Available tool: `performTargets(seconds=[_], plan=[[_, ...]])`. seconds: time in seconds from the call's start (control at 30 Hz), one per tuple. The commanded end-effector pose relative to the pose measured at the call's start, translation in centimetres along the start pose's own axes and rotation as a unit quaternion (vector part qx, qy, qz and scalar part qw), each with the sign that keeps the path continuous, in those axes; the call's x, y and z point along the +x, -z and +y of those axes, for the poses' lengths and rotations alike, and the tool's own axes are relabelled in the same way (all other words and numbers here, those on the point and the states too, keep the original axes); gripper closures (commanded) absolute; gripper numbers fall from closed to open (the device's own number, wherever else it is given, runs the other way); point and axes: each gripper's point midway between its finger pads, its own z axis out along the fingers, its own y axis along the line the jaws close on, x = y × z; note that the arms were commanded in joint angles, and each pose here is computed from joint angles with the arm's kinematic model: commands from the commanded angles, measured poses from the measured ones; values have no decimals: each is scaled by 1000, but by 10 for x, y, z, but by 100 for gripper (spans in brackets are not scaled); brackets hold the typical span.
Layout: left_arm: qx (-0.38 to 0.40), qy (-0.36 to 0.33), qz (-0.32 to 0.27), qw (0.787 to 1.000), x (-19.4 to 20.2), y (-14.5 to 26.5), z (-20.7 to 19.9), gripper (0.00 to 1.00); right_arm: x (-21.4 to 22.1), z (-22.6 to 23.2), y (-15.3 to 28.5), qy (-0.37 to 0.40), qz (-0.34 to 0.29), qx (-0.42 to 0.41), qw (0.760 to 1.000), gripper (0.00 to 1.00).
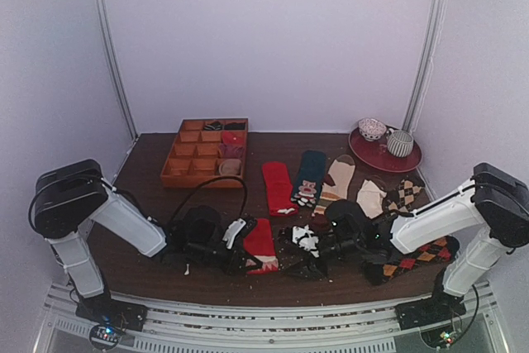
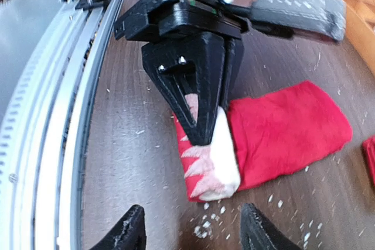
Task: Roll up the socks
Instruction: Roll a pair of socks at the center of the board.
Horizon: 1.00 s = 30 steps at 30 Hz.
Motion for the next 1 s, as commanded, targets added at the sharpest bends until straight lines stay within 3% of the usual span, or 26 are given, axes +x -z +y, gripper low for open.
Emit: performTargets(seconds=[0.0, 0.1, 0.43, 0.63, 0.83, 0.97], plan=[[-132, 102, 192, 967, 121, 23, 65, 100, -14, -6, -19, 123, 7, 20, 992, 43], [-131, 101, 192, 967, 120, 21, 65, 100, -11, -7, -31, 155, 28, 21, 987, 37], [-132, 103, 195, 966, 124, 23, 67, 100, 16, -3, -51, 159, 78, 8, 984, 39], [-128, 101, 195, 967, 125, 23, 66, 100, 17, -21, -51, 154, 80, 63, 983, 42], [-125, 100, 196, 968, 125, 22, 65, 100, 21, -21, -55, 142, 81, 62, 985, 55], [-123, 102, 199, 967, 127, 21, 66, 100, 14, -18, -52, 142, 61, 59, 986, 53]])
